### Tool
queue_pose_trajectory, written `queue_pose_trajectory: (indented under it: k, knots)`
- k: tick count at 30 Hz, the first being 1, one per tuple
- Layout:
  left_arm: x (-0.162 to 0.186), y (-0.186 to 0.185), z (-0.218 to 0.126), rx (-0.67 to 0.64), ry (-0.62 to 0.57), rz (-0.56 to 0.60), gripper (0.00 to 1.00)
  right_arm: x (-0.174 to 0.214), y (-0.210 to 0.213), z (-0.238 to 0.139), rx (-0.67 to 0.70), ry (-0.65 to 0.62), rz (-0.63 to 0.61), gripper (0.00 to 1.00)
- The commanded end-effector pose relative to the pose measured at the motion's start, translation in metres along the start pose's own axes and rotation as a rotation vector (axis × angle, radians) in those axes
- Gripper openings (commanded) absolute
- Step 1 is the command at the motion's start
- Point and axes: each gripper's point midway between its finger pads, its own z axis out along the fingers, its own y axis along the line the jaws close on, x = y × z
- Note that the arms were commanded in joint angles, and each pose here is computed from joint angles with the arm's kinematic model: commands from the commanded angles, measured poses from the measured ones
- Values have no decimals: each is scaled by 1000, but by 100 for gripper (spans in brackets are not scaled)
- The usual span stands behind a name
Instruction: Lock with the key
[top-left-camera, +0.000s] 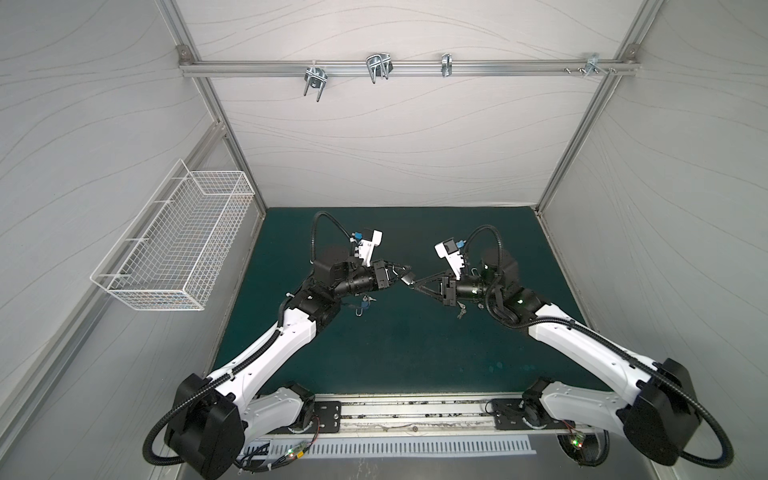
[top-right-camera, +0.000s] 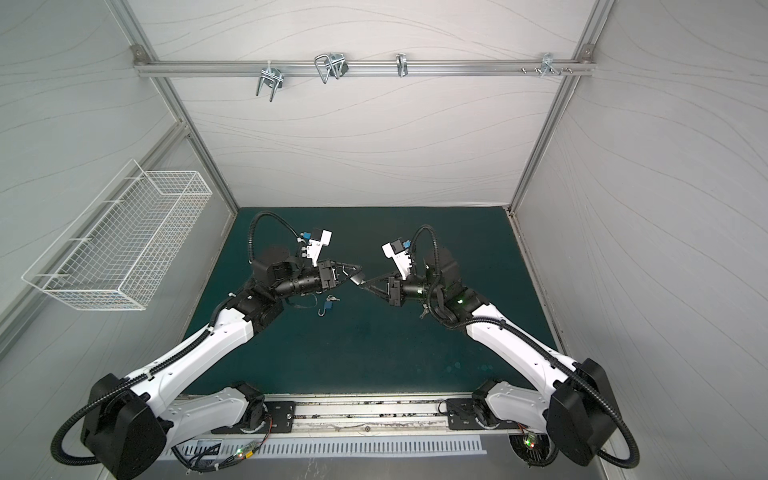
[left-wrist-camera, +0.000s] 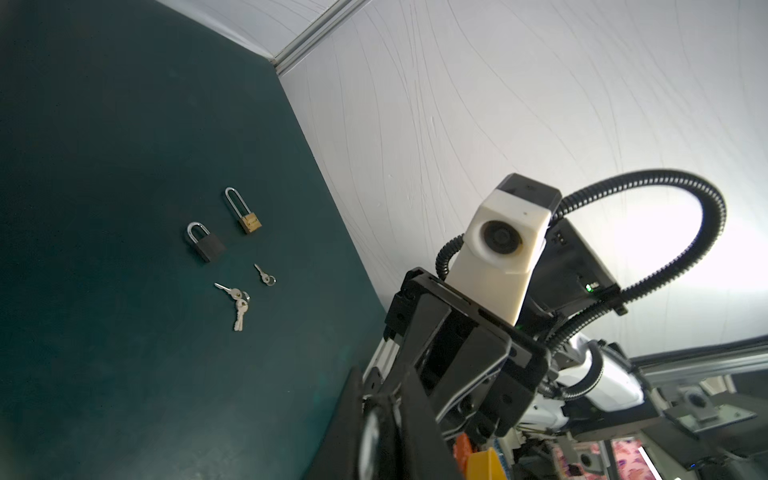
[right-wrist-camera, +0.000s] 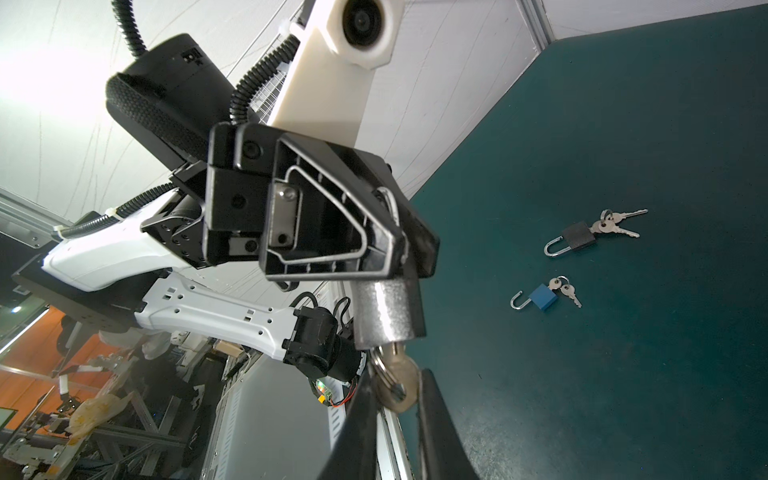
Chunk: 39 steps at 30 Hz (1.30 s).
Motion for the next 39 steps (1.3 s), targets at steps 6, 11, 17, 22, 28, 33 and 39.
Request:
queue_pose_trajectory:
  k: [6,11,17,22,28,33,39]
  knots:
    - [-9,-18,0,46,-17,38,0,-18,13,3,-23,-28,-97,0]
    - [-12,-21,-3,47,-45,13,0,-18,20,4,-31,-34,-176,17]
    - [-18,-30,-10,63,-85,-6,0,-19,19,-8,17,-100,-245,50]
    - [-20,-37,-14,79,-98,-1,0,-16,18,-23,73,-151,-288,53]
    - [-21,-44,-16,105,-101,5,0,-9,18,-29,96,-120,-298,36]
    - [-19,-50,-16,138,-91,15,0,-11,30,-20,7,-91,-279,23]
    - [-15,-50,-14,144,-76,20,0,-24,38,-16,-33,-116,-271,0]
